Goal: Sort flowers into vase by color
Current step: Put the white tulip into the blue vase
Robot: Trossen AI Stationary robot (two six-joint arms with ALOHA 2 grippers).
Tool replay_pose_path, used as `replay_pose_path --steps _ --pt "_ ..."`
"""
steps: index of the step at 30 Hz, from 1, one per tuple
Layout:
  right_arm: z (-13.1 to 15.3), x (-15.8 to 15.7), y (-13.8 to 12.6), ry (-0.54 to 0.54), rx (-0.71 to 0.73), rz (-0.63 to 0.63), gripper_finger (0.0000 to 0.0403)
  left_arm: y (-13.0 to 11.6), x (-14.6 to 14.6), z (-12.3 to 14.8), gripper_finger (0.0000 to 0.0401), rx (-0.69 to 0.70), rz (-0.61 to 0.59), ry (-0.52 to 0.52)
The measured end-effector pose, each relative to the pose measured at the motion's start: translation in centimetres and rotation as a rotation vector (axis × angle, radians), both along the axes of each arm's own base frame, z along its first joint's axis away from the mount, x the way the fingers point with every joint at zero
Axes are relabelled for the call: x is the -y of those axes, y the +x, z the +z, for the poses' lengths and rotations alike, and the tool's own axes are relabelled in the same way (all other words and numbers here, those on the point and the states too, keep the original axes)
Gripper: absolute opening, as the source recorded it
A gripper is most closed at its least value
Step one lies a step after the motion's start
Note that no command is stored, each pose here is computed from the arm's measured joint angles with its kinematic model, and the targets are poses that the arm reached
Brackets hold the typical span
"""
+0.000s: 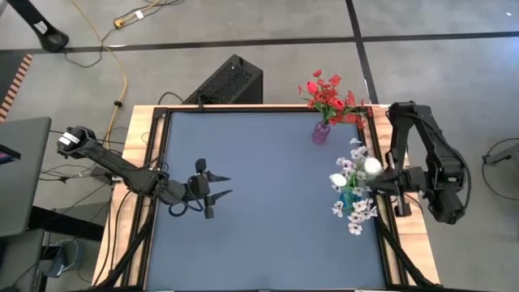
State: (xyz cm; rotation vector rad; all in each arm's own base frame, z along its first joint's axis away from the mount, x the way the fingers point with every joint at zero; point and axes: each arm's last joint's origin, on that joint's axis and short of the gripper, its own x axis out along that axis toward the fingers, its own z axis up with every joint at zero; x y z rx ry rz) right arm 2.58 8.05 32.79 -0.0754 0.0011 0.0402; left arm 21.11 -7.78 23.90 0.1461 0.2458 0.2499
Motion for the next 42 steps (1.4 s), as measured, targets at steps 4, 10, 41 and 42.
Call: replay_pose_path --steps 4,10,41,42 --pt "-0.3 -0.6 -0.3 -0.077 0.005 0.032 0.0019 0.0 -0.1 0.1 0.0163 0.015 0.037 0.003" --pt "-1.7 -0.6 -0.6 -0.122 0.009 0.072 0.0019 0.0 -0.1 0.2 0.0163 0.026 0.049 -0.014" --pt "-8.0 -0.3 0.9 0.018 -0.179 -0.107 0.0019 0.0 -0.1 0.1 0.0163 0.037 0.048 -0.065" --pt "-8.0 -0.3 1.0 0.023 -0.185 -0.111 0.0019 0.0 -0.1 0.1 0.0163 0.037 0.048 -0.065"
